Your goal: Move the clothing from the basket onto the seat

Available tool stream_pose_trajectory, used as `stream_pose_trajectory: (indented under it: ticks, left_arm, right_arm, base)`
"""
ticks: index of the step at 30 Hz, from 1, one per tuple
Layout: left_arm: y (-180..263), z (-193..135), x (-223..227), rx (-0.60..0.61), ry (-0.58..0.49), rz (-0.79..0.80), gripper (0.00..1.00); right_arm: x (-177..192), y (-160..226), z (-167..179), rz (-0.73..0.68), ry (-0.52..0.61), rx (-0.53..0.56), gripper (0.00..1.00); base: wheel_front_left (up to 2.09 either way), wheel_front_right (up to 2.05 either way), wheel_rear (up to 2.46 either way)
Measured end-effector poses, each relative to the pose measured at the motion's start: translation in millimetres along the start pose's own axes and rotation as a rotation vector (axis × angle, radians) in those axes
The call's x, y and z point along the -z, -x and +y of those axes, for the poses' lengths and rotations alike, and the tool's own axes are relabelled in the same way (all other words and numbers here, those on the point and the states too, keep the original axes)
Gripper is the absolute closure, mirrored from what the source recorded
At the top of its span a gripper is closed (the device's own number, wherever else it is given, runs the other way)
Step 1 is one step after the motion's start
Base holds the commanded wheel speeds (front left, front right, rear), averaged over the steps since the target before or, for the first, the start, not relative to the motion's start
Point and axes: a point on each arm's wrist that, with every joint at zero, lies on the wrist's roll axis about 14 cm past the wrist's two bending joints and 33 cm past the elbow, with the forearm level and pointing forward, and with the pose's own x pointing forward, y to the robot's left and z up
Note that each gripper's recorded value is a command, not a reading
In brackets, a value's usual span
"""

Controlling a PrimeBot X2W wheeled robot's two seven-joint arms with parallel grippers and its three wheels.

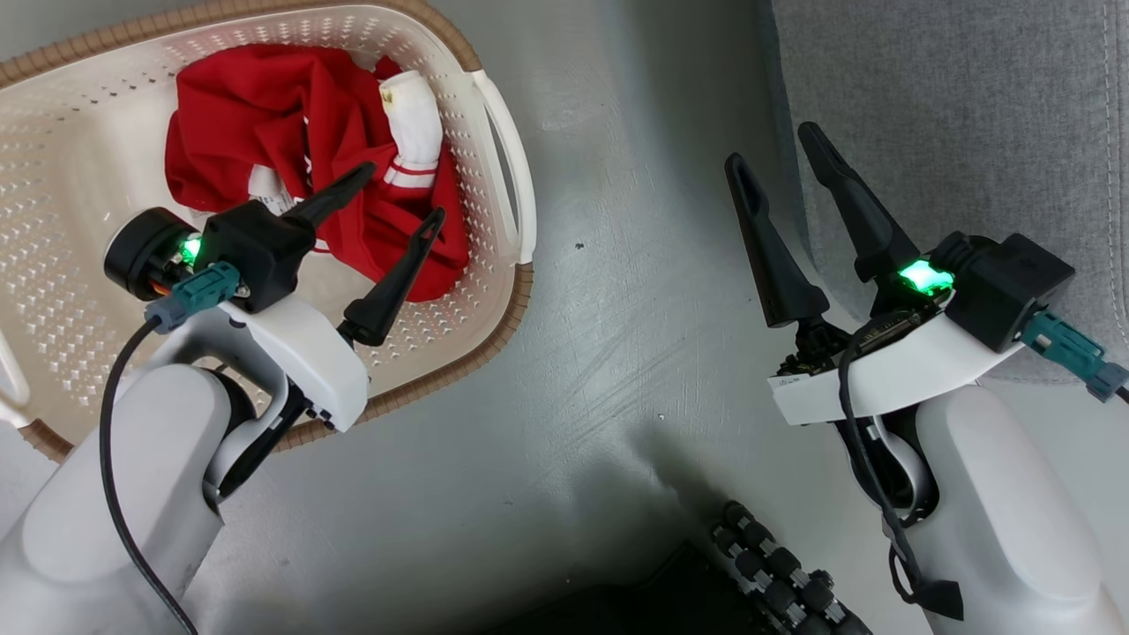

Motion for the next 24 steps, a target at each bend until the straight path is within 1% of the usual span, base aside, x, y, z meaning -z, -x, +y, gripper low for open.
stream_pose_trajectory:
  ticks: [9, 24]
  left_arm:
    - [-6, 1, 9, 0.012, 0.011, 0.016, 0.0]
    - [-12, -15, 14, 0.066, 0.007, 0.033, 0.0]
  right_arm:
    - [4, -5, -3, 0.005, 0.0, 0.004, 0.0]
    - [5, -6, -5, 0.006, -0.011, 0.007, 0.0]
  base:
    - [0.0, 0.0, 0.0]
    - [0.0, 0.0, 0.0]
